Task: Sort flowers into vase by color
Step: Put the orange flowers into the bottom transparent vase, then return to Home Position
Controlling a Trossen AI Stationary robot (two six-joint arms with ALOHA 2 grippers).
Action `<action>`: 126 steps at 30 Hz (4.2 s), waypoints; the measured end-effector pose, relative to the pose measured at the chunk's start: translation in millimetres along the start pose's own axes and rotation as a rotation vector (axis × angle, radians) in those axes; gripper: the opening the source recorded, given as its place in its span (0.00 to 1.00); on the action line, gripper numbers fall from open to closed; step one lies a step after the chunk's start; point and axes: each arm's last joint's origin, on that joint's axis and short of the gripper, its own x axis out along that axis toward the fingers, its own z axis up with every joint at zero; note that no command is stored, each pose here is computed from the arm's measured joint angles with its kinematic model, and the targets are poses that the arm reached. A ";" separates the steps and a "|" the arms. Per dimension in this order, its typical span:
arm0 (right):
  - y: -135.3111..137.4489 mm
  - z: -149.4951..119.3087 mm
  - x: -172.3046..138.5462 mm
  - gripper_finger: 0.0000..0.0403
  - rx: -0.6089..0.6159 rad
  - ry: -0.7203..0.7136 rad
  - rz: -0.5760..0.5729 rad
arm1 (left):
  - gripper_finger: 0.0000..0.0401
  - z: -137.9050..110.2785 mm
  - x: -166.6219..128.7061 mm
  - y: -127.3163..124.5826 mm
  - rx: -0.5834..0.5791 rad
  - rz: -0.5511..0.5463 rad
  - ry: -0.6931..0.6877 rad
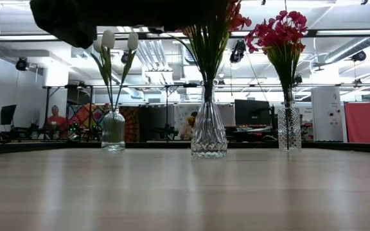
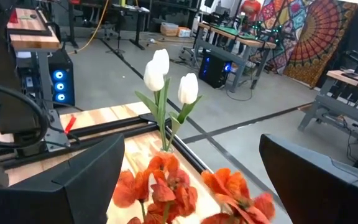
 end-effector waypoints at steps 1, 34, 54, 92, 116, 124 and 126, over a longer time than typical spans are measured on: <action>0.2 -0.1 0.2 0.91 0.000 0.000 0.000 | 0.63 -0.7 1.9 -0.3 0.002 0.019 0.013; -2.2 8.7 3.2 0.91 0.109 -0.070 0.031 | 0.00 -11.7 8.0 7.3 -0.016 0.061 0.069; -5.5 19.1 2.4 0.91 0.144 -0.147 0.069 | 0.04 -17.0 8.4 7.9 0.007 0.056 0.099; 1.0 70.3 -71.6 0.91 -0.124 -0.301 0.183 | 0.45 37.9 -53.0 -35.9 0.131 0.042 0.113; 52.0 -20.2 -225.1 0.91 -0.214 -0.187 0.569 | 0.32 97.3 -188.9 -17.2 -0.015 -0.758 0.121; 47.0 -65.2 -154.8 0.91 -0.122 -0.245 0.654 | 0.21 44.0 -145.5 10.7 -0.022 -0.763 0.083; 39.0 -73.3 -138.0 0.91 -0.124 -0.228 0.617 | 0.18 28.2 -139.5 22.0 0.010 -0.752 0.183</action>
